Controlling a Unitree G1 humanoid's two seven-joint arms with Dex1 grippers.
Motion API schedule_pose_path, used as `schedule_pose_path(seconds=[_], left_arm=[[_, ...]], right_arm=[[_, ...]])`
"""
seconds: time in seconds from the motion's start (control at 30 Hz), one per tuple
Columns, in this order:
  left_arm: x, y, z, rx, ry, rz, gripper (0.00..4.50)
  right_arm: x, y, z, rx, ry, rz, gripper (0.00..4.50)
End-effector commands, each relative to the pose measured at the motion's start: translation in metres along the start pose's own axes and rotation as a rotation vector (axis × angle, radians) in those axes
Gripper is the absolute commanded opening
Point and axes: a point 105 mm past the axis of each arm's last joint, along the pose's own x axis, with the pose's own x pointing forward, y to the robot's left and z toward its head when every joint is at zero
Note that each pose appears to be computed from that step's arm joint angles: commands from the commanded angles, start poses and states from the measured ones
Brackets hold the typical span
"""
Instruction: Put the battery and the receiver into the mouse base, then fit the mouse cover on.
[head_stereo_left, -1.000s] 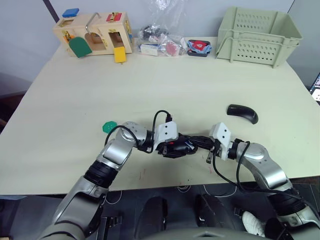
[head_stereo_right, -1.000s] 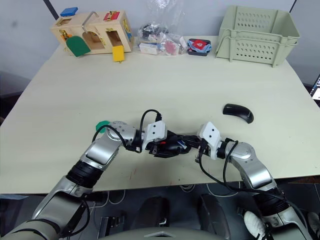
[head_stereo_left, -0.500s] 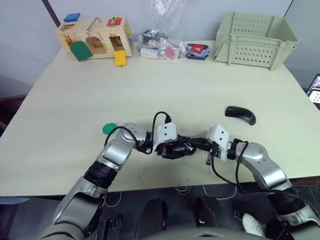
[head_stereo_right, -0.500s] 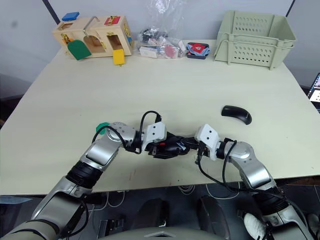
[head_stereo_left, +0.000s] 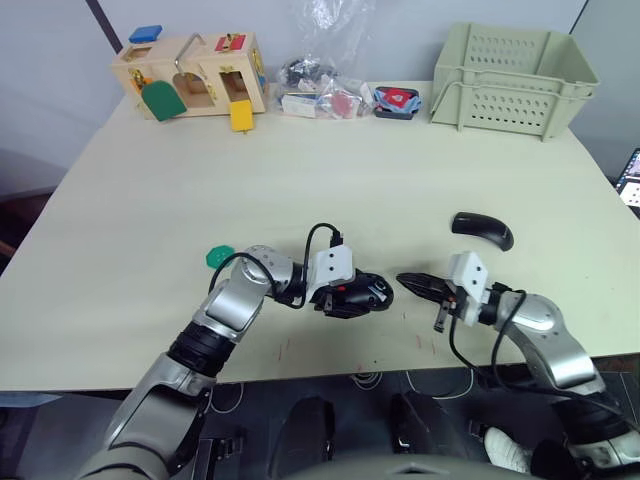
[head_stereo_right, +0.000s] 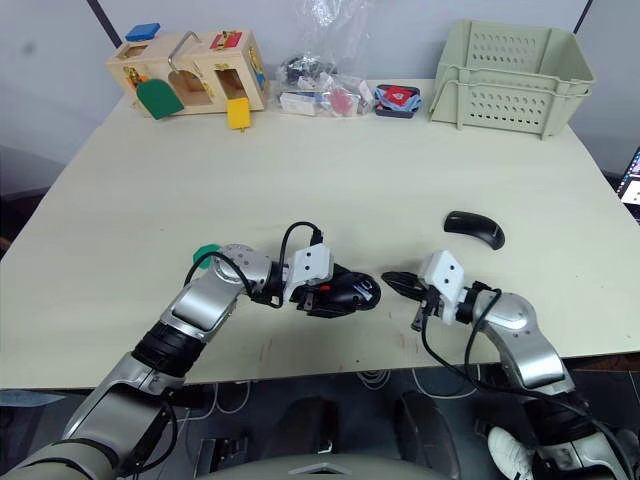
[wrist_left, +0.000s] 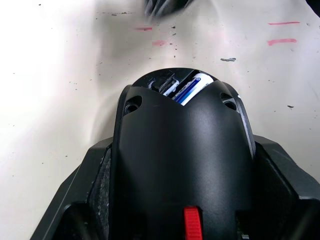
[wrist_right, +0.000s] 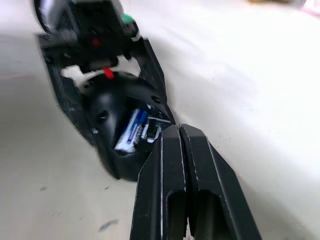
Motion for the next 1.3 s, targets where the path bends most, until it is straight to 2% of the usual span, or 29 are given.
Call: schedule_pose_path(seconds=[0.03,0.13,0.23,0.27,0.33,0.47,0.5,0.77,0.87,0.93,1.0,1.13,1.3], left_arm=[[0.001,-0.006,-0.024,-0.057,0.073,-0.019,2.96],[0.001,-0.006,-0.024,-0.056,0.073,-0.018,2.96],[0.0,-0.006,-0.025,-0.056,0.07,-0.016,2.96],[0.0,-0.006,-0.024,-0.059,0.067,-0.019,2.96],[-0.001,-0.007,-0.024,-0.064,0.059,-0.023,2.96],[-0.002,-0.007,-0.024,-0.066,0.057,-0.018,2.96],[-0.002,-0.008,-0.024,-0.067,0.057,-0.02,2.96],[-0.004,-0.007,-0.024,-0.079,0.045,-0.024,2.96],[-0.003,-0.005,-0.022,-0.072,0.006,0.001,2.96],[-0.003,-0.003,-0.02,-0.067,-0.022,0.019,3.97],[-0.004,-0.002,-0.018,-0.076,-0.058,0.024,4.44],[-0.01,-0.003,-0.016,-0.071,-0.091,0.021,4.44],[-0.026,-0.003,-0.003,-0.066,-0.195,0.026,4.44]], right_arm=[[-0.023,0.001,0.013,-0.015,-0.051,0.043,0.02],[-0.041,0.003,0.009,0.016,-0.029,0.074,0.02],[-0.062,0.0,0.006,0.063,-0.028,0.079,0.84],[-0.069,0.0,0.006,0.073,-0.029,0.082,1.22],[-0.08,0.0,0.005,0.076,-0.016,0.091,2.32],[-0.098,-0.005,0.004,0.051,-0.012,0.088,4.25],[-0.101,-0.007,0.005,0.044,-0.019,0.085,4.46],[-0.106,-0.012,0.013,0.015,-0.11,0.082,4.46],[-0.104,-0.011,0.012,0.018,-0.121,0.086,4.46],[-0.103,-0.01,0.012,0.021,-0.127,0.09,4.5],[-0.102,-0.01,0.011,0.023,-0.13,0.093,4.5],[-0.102,-0.009,0.011,0.026,-0.136,0.097,4.5],[-0.102,-0.008,0.012,0.024,-0.15,0.103,4.5]])
